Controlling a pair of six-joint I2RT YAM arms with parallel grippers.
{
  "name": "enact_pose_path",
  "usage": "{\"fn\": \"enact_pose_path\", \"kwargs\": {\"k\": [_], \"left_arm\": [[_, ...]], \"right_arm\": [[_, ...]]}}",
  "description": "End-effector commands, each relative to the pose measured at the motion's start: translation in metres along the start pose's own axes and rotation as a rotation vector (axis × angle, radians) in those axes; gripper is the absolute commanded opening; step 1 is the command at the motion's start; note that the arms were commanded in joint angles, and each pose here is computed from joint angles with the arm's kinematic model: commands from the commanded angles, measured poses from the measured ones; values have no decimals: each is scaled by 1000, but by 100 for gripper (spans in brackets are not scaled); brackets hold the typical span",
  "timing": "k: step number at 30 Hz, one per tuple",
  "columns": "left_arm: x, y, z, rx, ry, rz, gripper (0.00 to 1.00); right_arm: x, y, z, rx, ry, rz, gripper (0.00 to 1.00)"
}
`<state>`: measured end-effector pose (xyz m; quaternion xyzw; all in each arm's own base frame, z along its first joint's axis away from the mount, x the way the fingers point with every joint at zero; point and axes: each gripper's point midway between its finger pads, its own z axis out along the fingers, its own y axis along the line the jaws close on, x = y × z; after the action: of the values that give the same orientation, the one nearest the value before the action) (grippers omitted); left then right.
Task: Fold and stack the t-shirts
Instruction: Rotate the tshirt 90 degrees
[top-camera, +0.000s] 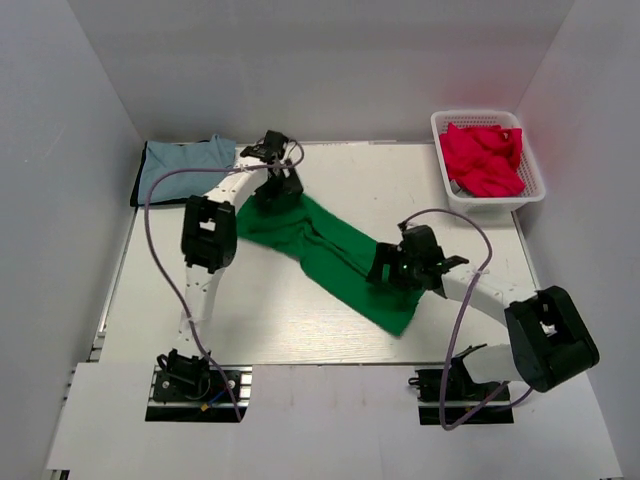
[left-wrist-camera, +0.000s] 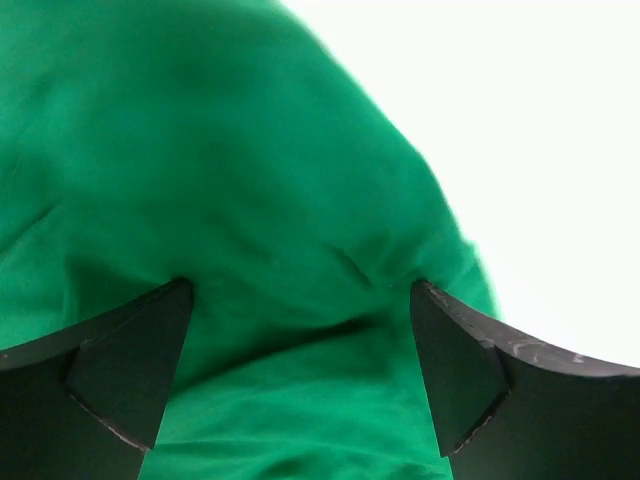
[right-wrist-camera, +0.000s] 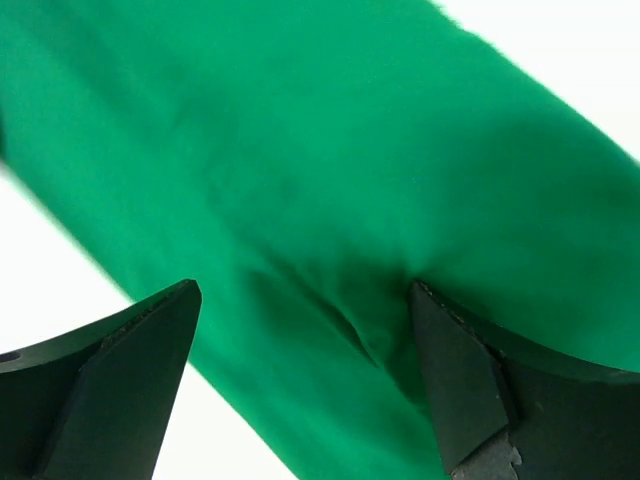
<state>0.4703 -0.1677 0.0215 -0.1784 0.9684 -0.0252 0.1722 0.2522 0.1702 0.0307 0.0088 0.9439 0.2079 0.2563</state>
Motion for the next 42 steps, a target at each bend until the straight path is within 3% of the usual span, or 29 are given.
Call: {"fn": "enact_pose_path", "kwargs": {"k": [1, 2, 3, 6, 8, 11, 16, 22, 25, 28, 29, 32, 33, 34, 36, 37, 42], "left_arm": [[-28, -86, 62, 319, -11, 75, 100], [-58, -124, 45, 435, -109, 90, 100], [-48, -137, 68, 499, -70, 91, 100], [-55, -185, 64, 757, -138, 62, 100], [-71, -201, 54, 843, -206, 49, 100], [-84, -216, 51, 873, -275, 46, 100], [-98, -204, 65, 784, -353, 8, 100], [-116, -199, 62, 730, -422, -16, 100], [-144, -197, 30, 771, -483, -28, 100], [-173, -203, -39, 802, -604, 32, 100], [-186, -205, -86, 832, -659, 47, 100], [-195, -203, -155, 824, -765, 127, 100], [-195, -202, -205, 830, -827, 173, 100], [-191, -204, -229, 851, -845, 178, 100], [-178, -196, -245, 856, -806, 196, 100], [-174, -189, -280, 883, -825, 203, 100], [-111, -158, -280, 790, -627, 286, 100]], "right_arm": [[78, 8, -6, -34, 280, -6, 90], [95, 17, -7, -55, 338, -62, 90], [105, 29, -10, -108, 385, -82, 90], [134, 60, -20, -233, 461, -231, 90], [154, 74, -27, -283, 502, -360, 90], [167, 84, -29, -321, 532, -444, 90], [170, 97, -25, -342, 534, -492, 90], [152, 117, -23, -355, 454, -560, 90], [133, 124, -30, -330, 376, -573, 90], [88, 121, -34, -187, 198, -483, 90], [73, 124, -40, -170, 126, -455, 90], [54, 118, -48, -132, 32, -377, 90], [51, 117, -50, -123, 24, -353, 90], [49, 115, -52, -111, 19, -343, 90], [45, 113, -54, -97, 17, -322, 90], [44, 112, -56, -97, 14, -314, 90], [37, 68, -59, 86, -20, -214, 90]]}}
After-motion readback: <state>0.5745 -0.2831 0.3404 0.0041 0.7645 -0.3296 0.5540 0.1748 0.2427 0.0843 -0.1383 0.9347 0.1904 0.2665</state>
